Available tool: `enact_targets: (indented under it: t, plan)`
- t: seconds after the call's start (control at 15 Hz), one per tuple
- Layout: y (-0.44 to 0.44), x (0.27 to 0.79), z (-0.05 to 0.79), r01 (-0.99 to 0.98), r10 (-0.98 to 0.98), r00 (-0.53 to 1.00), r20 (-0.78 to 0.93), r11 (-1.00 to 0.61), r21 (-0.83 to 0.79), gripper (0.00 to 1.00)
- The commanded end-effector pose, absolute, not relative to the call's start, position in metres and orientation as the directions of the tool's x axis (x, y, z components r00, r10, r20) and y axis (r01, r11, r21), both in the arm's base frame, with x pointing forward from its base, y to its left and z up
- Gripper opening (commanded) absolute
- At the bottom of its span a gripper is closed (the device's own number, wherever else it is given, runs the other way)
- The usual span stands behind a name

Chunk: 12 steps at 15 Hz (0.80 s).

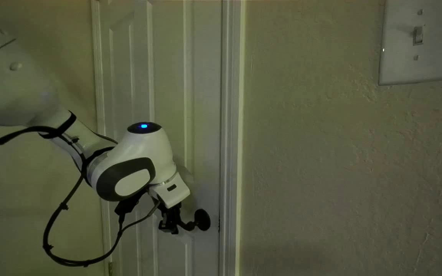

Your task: Open the door.

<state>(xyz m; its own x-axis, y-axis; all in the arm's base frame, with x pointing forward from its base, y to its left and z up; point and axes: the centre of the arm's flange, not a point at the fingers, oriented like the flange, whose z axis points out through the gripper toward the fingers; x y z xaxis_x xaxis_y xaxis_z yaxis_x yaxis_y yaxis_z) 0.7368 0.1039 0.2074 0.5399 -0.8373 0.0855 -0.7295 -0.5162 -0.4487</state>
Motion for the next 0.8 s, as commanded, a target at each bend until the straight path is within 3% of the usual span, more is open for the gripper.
enact_targets:
  t: [0.0,0.33,0.73]
  plan:
    - [0.087,0.743,0.167,-0.760,-0.837,0.541,0.077,-0.527,-0.380,0.16]
    - [0.075,0.718,0.130,-0.799,-0.852,0.522,0.046,-0.507,-0.322,0.16]
    - [0.098,0.681,0.164,-0.766,-0.824,0.567,0.015,-0.534,-0.357,0.14]
